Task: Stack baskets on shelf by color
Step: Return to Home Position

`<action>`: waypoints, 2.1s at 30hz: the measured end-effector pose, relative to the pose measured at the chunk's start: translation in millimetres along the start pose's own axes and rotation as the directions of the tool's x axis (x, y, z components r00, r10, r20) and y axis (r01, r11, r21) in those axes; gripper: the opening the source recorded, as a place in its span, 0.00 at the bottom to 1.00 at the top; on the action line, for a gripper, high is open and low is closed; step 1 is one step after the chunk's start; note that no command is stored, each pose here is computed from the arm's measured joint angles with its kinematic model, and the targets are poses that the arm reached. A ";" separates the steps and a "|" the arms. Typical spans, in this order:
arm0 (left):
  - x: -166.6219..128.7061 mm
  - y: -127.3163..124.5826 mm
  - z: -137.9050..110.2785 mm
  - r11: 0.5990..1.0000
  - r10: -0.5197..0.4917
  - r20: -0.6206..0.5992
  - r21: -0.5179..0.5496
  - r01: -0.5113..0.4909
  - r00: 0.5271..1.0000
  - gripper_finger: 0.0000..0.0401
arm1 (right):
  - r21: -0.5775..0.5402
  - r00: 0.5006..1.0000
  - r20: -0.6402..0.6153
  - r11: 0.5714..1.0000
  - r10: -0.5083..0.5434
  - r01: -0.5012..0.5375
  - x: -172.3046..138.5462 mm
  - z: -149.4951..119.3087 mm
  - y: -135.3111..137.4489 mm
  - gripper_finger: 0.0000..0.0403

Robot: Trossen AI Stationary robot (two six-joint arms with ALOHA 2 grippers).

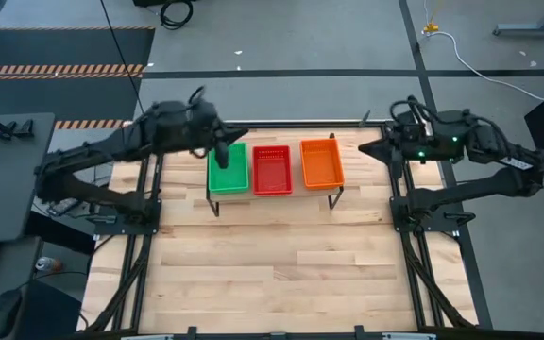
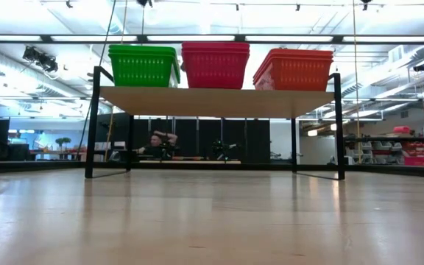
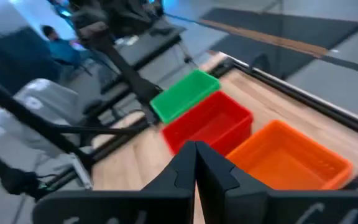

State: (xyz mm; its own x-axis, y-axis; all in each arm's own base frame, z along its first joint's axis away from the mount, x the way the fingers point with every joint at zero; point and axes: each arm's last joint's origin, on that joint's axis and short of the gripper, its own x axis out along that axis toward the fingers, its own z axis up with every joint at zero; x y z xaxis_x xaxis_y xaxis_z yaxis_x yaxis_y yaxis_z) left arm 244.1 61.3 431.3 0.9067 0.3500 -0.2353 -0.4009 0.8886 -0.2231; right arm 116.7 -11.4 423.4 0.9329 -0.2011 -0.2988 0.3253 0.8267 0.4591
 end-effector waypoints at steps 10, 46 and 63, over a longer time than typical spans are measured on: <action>-61.0 26.3 -66.7 0.985 -0.060 0.178 -0.149 0.087 0.982 0.01 | 0.014 0.997 0.075 1.000 0.007 -0.008 -1.0 -33.7 -22.2 0.03; -64.8 74.7 -261.5 0.928 -0.283 0.316 -0.150 0.342 0.906 0.00 | -0.024 0.848 0.405 0.931 0.342 -0.364 67.2 -183.3 -126.4 0.01; -64.5 75.4 -261.8 0.907 -0.282 0.311 -0.221 0.358 0.908 0.04 | -0.032 0.863 0.369 0.933 0.345 -0.360 68.7 -185.0 -128.8 0.03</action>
State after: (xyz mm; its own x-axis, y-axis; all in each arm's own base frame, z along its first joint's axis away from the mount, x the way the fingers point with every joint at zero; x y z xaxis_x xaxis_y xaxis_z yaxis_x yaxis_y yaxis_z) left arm 121.0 28.1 182.0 0.9767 0.1595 0.1436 -0.0684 0.8656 -0.4960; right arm 110.2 -34.5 188.9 0.9744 -0.0819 0.2095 -0.0371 0.8602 0.5086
